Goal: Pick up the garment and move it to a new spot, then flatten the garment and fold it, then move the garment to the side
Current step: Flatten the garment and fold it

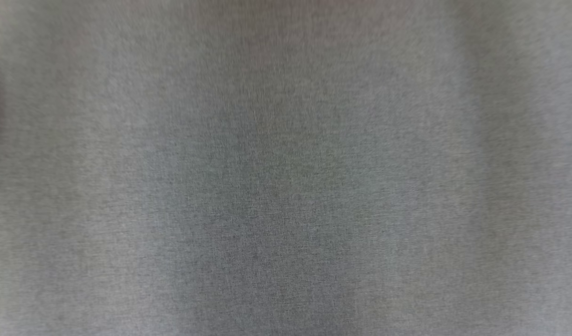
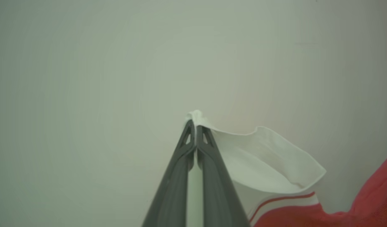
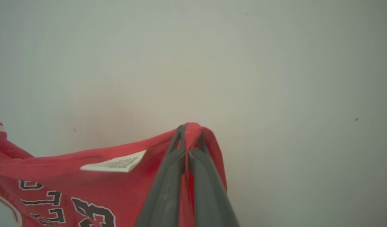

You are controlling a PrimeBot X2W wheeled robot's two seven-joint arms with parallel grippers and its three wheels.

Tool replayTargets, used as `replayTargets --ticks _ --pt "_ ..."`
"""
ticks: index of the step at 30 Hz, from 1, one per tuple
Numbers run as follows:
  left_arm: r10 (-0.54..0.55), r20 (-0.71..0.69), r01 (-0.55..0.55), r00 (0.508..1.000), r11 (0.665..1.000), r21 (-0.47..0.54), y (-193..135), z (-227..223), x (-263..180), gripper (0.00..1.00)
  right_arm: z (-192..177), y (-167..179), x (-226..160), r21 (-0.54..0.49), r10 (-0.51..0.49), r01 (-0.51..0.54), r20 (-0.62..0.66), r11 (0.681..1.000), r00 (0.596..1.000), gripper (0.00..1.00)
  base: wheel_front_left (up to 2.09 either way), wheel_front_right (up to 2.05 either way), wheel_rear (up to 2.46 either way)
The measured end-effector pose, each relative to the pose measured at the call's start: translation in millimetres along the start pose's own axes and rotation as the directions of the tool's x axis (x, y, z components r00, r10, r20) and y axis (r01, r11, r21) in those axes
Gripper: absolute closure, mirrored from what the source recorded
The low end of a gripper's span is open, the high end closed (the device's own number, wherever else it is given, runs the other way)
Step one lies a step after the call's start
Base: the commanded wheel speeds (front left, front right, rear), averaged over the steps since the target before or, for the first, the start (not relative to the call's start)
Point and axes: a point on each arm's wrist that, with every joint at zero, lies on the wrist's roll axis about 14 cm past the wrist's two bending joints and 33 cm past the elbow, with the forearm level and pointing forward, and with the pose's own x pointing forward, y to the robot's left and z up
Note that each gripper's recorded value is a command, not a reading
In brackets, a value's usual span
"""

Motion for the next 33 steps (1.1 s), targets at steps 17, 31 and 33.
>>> replayTargets --ticks 17,31,33 --pt "0.151 -0.068 -0.161 0.986 0.969 -0.186 -47.8 8.8 -182.8 1.00 -59.4 29.1 -173.2 0.127 0.088 -0.062 -0.214 0.990 0.973 1.00 0.00 0.00 0.00" --pt "0.293 -0.432 -0.441 0.853 0.848 -0.295 -97.7 -38.9 -340.5 1.00 -103.6 37.0 -287.6 0.207 0.050 0.031 -0.375 0.978 0.926 1.00 0.00 0.00 0.00" --pt "0.286 -0.481 -0.466 0.829 0.830 -0.308 -107.3 -46.6 -360.9 1.00 -110.9 36.2 -304.3 0.213 0.036 0.056 -0.403 0.975 0.915 1.00 0.00 0.00 0.00"
